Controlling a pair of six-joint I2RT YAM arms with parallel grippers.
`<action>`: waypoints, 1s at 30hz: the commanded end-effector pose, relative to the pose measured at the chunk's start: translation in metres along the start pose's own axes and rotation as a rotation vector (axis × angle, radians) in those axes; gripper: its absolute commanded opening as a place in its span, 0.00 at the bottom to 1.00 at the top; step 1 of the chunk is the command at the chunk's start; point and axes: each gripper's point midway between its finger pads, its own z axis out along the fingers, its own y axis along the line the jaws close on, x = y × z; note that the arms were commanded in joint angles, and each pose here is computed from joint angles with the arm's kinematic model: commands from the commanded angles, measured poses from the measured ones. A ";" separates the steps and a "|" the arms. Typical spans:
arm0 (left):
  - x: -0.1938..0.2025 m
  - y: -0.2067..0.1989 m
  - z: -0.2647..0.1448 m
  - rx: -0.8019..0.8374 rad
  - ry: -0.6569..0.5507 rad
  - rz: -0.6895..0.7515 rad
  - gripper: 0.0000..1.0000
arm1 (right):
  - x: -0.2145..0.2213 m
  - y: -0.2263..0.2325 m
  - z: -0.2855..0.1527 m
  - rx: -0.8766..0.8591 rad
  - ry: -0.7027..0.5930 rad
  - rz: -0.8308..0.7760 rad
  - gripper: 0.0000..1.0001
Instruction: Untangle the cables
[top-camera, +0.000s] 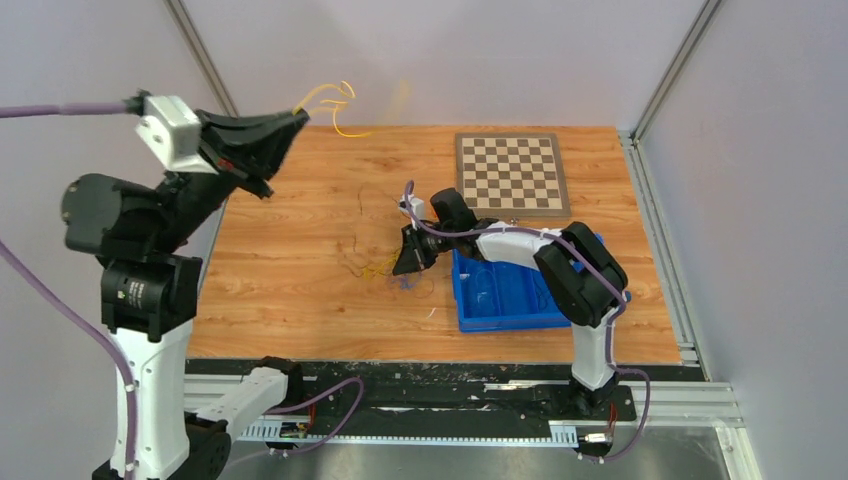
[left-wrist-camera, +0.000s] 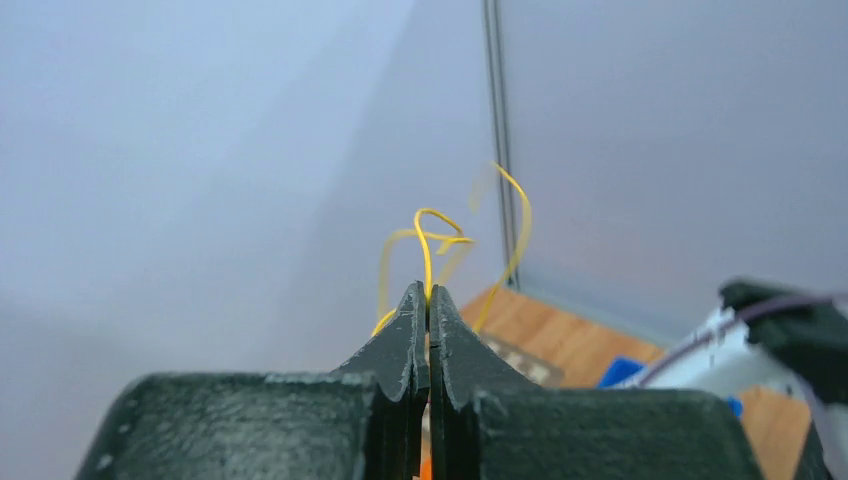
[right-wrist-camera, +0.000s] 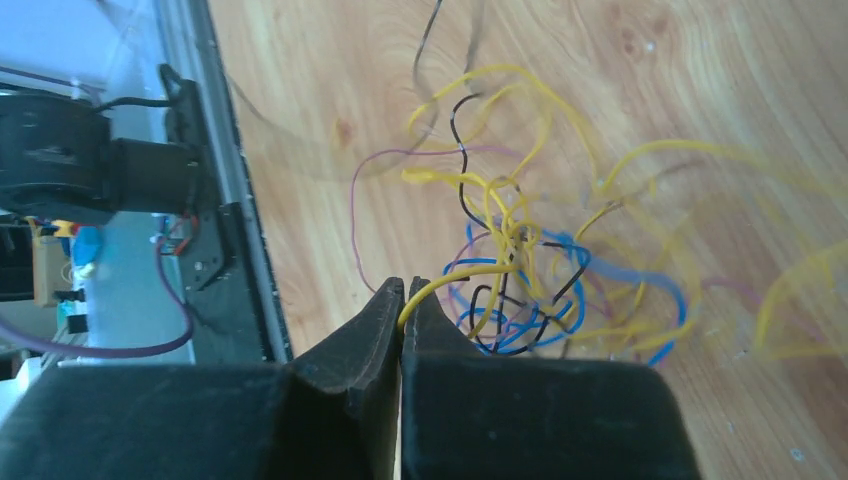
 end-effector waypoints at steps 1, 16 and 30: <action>-0.082 0.024 0.005 -0.153 -0.217 -0.054 0.00 | -0.014 -0.010 0.014 0.043 -0.022 -0.088 0.02; -0.026 0.050 0.016 -0.235 -0.089 -0.125 0.00 | -0.042 0.069 -0.028 -0.028 0.054 -0.273 0.91; 0.169 -0.014 0.016 0.055 0.281 -0.416 0.00 | -0.015 0.075 -0.195 0.033 0.046 -0.223 1.00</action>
